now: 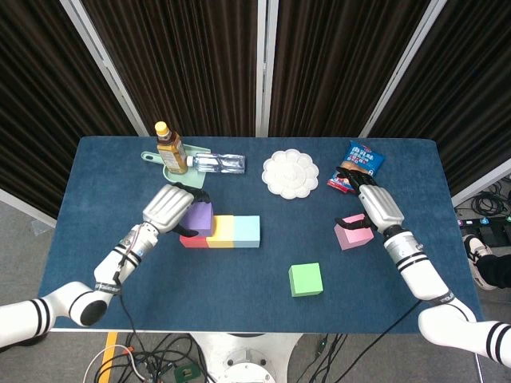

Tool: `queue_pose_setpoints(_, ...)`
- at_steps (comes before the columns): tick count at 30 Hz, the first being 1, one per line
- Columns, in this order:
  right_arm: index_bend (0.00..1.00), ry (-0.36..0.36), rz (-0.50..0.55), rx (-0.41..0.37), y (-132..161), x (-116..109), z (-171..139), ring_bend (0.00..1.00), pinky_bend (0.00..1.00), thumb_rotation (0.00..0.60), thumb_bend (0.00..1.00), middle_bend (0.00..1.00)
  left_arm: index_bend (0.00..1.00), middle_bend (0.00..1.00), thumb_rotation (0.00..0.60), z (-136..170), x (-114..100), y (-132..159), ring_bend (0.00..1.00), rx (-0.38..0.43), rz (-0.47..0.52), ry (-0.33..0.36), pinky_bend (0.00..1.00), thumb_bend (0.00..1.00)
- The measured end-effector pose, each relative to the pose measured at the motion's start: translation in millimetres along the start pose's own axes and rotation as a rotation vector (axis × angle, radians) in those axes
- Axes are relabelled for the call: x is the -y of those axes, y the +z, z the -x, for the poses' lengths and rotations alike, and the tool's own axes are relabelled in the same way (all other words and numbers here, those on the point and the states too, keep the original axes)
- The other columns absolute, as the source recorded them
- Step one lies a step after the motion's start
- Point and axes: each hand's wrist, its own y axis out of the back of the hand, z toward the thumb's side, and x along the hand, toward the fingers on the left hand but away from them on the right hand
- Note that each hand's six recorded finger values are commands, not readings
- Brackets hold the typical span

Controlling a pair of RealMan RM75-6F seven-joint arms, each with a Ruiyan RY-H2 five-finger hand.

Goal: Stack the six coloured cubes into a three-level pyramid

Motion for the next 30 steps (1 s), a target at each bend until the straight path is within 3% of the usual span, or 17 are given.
queue_pose_setpoints(30, 0.0, 0.003, 0.007, 0.005, -5, 0, 2, 0.0, 0.0, 0.6, 0.16, 0.14, 0.36, 0.47, 0.6, -5, 11, 17, 0.43, -0.034, 0.003, -0.002, 0.32, 0.09)
